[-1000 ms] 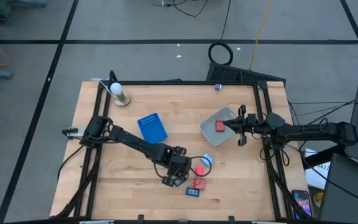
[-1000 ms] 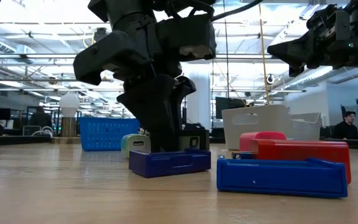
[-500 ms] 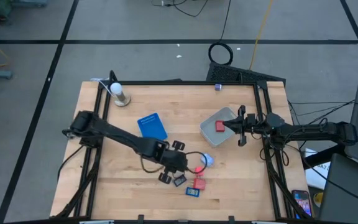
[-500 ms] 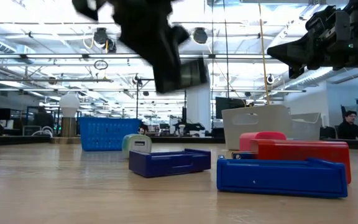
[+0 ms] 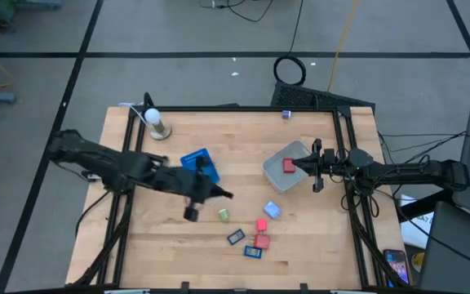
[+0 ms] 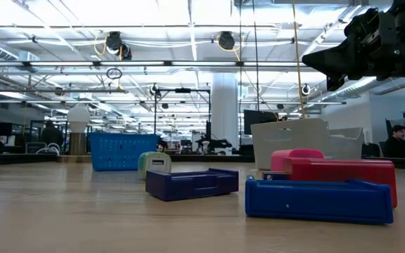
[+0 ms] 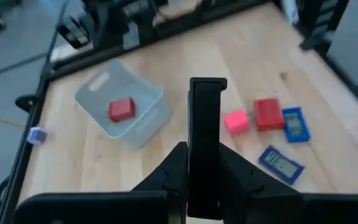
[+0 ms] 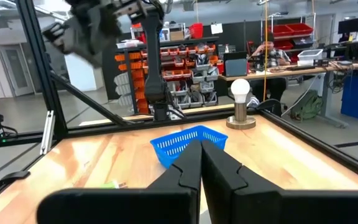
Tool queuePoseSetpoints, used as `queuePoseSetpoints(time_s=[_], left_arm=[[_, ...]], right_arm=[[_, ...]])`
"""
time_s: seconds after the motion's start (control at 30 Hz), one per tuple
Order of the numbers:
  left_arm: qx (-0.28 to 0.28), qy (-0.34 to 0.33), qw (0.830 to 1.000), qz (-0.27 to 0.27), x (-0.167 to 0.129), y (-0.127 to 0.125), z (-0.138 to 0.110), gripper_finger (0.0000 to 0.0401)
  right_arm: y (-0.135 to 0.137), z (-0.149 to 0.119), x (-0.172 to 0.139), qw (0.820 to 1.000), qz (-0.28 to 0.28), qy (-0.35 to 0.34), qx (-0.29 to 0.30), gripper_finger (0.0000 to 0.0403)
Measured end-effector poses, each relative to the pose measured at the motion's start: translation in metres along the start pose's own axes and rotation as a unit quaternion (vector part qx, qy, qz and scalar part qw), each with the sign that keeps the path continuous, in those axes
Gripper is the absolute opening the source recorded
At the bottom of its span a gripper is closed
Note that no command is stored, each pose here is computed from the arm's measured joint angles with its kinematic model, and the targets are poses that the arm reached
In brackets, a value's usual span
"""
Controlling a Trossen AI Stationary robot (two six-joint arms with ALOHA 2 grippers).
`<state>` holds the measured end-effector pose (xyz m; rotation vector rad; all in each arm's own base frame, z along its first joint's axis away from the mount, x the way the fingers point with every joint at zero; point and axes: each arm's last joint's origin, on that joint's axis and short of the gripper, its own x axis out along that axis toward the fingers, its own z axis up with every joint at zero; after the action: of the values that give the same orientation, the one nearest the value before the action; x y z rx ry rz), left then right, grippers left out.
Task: Pick & Place Office items
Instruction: Put the black digital timer into the blue bin
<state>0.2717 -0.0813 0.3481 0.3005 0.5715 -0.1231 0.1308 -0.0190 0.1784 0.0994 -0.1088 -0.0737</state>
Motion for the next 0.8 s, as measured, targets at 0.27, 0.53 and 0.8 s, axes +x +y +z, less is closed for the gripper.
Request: queuePoseSetpoints(time_s=[0.27,0.53,0.8], left_arm=[[-0.068,-0.141,0.987,0.027,-0.048,0.003,-0.051,0.0065],[-0.115,-0.203,0.970,0.066,-0.067,-0.007,-0.112,0.0051],[-0.140,-0.224,0.956,0.130,-0.069,-0.010,-0.158,0.0062]], right_arm=[[0.000,0.000,0.000,1.000,-0.001,0.002,0.000,0.0002],[0.000,0.000,0.000,1.000,-0.002,0.002,0.000,0.0001],[0.000,-0.001,0.000,1.000,-0.002,0.003,0.000,0.0002]])
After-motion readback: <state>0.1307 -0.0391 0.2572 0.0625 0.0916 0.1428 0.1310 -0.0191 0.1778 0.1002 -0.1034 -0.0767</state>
